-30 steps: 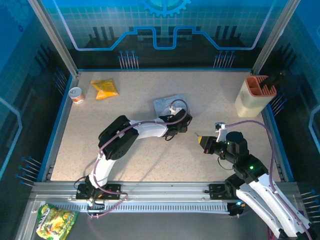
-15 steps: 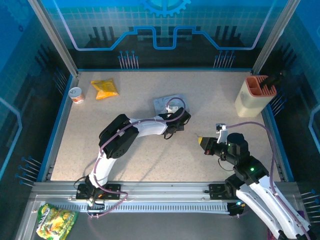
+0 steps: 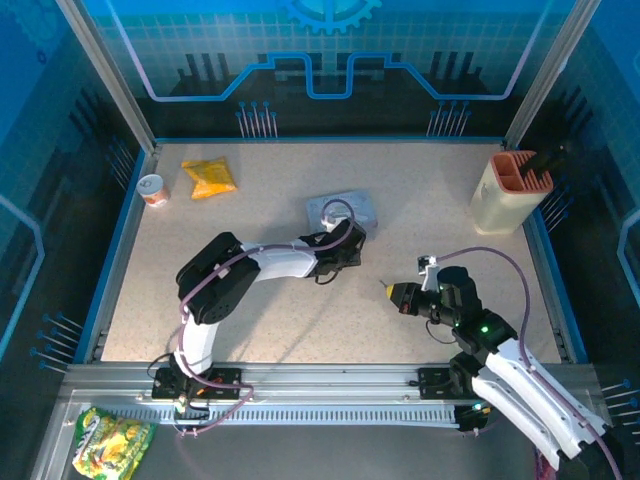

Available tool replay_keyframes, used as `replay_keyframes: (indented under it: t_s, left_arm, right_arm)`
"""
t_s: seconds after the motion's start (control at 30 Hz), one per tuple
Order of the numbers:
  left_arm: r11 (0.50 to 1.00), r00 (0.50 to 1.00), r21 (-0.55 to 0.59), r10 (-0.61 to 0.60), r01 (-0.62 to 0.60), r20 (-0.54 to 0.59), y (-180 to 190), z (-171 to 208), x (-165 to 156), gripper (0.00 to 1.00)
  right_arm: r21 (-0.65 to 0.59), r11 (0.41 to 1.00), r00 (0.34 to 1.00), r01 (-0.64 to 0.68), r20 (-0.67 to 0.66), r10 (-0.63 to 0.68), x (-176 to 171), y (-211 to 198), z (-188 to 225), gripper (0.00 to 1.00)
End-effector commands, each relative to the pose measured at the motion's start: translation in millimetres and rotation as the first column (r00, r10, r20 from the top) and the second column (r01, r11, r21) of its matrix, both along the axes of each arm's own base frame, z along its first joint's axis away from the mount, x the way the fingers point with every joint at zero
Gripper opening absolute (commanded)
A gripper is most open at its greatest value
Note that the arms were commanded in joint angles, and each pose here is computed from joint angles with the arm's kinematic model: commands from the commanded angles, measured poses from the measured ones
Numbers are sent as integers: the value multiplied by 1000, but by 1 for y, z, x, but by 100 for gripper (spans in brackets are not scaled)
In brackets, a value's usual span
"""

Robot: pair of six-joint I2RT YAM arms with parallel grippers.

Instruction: Unlock the padlock with the key

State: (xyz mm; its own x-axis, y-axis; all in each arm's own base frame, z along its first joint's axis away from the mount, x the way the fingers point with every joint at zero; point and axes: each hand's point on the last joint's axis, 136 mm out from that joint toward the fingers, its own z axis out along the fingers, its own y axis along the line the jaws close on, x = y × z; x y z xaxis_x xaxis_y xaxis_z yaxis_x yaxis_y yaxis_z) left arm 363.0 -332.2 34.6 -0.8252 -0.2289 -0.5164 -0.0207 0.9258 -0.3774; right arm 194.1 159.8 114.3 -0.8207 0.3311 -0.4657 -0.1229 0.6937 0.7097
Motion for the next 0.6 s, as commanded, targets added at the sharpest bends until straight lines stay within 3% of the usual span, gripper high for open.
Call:
replay_keyframes:
  t_s: [0.0, 0.23, 0.57]
  left_arm:
    - [980, 998, -195, -27, 38, 61, -19, 37, 5, 12]
    - [917, 998, -393, -54, 65, 38, -24, 54, -4, 10]
    - [750, 999, -660, -43, 44, 17, -35, 80, -24, 6]
  right_arm:
    - [92, 996, 1000, 15, 4, -15, 9, 8, 8, 0]
    - [171, 983, 994, 65, -94, -49, 13, 15, -6, 0]
    - [286, 947, 978, 143, -187, -91, 27, 23, -23, 0]
